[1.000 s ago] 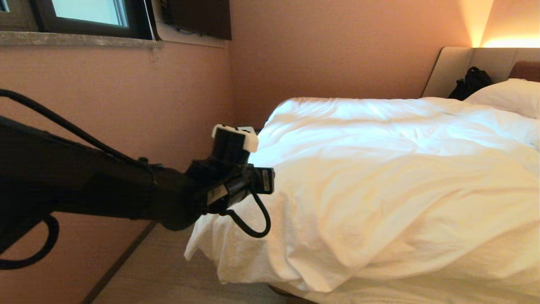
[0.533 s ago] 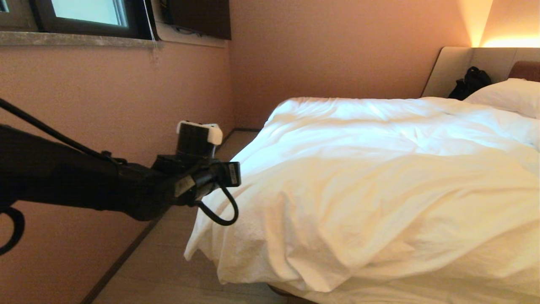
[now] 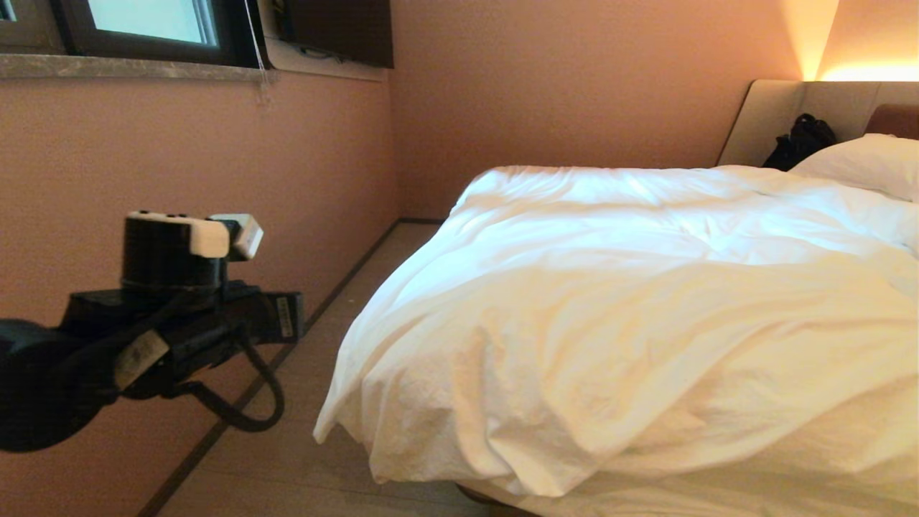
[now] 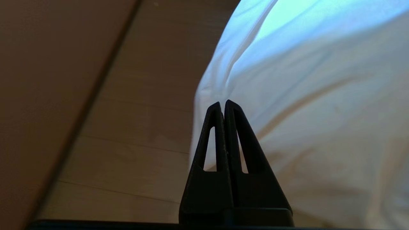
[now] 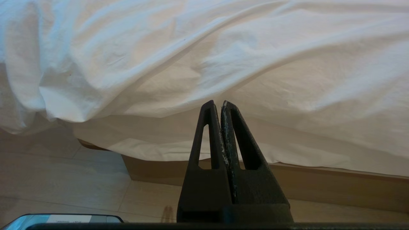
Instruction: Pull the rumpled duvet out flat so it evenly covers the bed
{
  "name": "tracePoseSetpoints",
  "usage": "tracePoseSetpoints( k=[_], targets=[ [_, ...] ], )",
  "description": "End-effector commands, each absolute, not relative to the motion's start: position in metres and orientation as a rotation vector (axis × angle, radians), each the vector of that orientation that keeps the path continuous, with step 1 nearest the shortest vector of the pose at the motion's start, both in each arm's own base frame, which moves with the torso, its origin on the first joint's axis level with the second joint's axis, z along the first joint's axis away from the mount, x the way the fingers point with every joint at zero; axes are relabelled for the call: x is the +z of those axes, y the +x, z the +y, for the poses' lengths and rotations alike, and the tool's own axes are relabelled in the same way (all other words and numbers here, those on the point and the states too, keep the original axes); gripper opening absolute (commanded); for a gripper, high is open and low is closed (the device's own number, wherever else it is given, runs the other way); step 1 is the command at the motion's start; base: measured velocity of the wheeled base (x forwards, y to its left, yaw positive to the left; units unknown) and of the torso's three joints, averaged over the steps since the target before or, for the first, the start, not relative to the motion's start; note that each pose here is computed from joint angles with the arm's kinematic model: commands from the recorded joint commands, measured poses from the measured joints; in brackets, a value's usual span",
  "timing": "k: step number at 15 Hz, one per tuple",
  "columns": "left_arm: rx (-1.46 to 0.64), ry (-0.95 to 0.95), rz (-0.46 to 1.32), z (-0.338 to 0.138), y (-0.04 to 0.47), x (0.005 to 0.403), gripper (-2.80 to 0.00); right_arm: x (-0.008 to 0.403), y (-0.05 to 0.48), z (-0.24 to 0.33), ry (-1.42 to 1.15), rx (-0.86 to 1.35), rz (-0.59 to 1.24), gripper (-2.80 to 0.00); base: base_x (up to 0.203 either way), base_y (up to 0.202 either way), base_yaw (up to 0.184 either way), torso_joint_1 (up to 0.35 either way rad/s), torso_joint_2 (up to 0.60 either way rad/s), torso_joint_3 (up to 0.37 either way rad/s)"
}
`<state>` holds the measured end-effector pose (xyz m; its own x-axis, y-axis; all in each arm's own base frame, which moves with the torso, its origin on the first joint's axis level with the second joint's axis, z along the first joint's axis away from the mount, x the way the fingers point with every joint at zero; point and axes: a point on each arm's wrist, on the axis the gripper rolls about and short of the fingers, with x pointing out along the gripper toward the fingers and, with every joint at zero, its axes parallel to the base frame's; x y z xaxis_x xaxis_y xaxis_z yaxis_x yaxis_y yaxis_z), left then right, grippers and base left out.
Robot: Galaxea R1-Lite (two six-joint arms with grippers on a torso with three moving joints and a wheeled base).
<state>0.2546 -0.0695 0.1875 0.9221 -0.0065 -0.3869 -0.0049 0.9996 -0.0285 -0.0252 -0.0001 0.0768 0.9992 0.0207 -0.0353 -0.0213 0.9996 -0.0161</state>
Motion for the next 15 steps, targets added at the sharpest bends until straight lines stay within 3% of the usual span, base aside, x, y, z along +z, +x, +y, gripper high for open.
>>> tracePoseSetpoints(
  k=[1, 8, 15],
  targets=[
    [0.011, -0.019, 0.328, -0.054, 0.216, 0.202, -2.8, 0.077, -0.025, 0.0, -0.017, 0.022, 0.037, -2.8, 0.0, 0.0, 0.0, 0.0, 0.0, 0.0],
    [0.125, 0.011, 0.312, -0.016, 0.122, 0.169, -2.8, 0.077, -0.025, 0.0, -0.017, 0.022, 0.037, -2.8, 0.0, 0.0, 0.0, 0.0, 0.0, 0.0],
    [0.425, 0.076, 0.339, 0.001, 0.069, 0.143, -2.8, 0.077, -0.025, 0.0, -0.017, 0.022, 0.037, -2.8, 0.0, 0.0, 0.0, 0.0, 0.0, 0.0]
  ],
)
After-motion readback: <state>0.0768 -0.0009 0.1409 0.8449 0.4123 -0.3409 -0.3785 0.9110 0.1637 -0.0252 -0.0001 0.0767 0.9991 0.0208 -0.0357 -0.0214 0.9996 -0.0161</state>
